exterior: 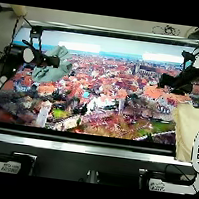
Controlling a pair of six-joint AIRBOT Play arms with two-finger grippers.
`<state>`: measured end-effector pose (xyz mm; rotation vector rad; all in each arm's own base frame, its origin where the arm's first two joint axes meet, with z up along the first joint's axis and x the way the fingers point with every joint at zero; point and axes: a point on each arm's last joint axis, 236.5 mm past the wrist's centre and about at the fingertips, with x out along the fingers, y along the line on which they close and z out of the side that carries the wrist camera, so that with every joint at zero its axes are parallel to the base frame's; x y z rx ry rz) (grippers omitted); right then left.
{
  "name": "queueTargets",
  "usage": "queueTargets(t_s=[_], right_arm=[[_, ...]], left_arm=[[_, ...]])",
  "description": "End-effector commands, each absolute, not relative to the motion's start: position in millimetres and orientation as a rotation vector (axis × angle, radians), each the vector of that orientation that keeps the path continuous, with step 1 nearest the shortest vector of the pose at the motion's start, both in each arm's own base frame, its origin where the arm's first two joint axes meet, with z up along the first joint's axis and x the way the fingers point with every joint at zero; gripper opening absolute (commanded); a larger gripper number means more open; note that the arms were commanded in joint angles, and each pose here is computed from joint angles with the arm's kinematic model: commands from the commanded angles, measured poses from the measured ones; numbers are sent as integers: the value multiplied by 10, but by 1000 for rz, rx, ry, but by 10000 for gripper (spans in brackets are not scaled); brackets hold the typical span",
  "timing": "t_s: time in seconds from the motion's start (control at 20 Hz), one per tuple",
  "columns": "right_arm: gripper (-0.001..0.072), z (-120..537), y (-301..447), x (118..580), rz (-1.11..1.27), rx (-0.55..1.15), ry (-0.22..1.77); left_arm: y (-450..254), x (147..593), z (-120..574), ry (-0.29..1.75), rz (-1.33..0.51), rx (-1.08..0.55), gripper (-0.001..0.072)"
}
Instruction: Fold the shirts.
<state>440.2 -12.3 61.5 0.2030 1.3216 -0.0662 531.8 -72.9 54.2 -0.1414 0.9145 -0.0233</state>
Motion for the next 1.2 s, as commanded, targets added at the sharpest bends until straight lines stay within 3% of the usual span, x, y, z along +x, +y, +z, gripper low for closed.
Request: queueTargets(t_s=[0.0,0.3,0.35,0.4,0.45,0.5,0.6,0.75,0.85,0.95,1.05,1.15], right_arm=[[692,635,-141,4533,-71,203,1268],[701,578,-142,4568,-56,183,1271],[704,565,-132,4543,-53,185,1284],[709,558,-108,4516,-45,191,1297],[710,557,-92,4500,-39,195,1304],[706,555,-90,4493,-39,195,1307],[666,567,-91,4486,-4,149,1306],[666,747,-96,4556,-1,141,1232],[667,1023,-99,4560,3,130,1151],[667,1391,-91,4454,5,124,1072],[669,1808,-85,4281,0,123,983],[670,2201,-122,4038,-21,109,901]], left_arm=[[-852,5753,193,1011,-94,-263,626],[-1154,5918,-547,1140,-161,-215,640],[-1151,5929,-634,1148,-147,-233,600],[-1143,5934,-693,1155,-134,-248,393],[-1114,5939,-702,1156,-124,-260,66],[-1103,5948,-644,1148,-119,-275,27],[-1114,6005,-237,1073,-153,-246,26],[-1383,5879,1238,796,-299,-79,25],[-1762,5390,2408,592,-406,-9,25],[-2235,4710,3081,489,-529,10,25],[-2797,4085,3018,548,-666,16,25],[-3381,3615,2386,698,-777,59,25]])
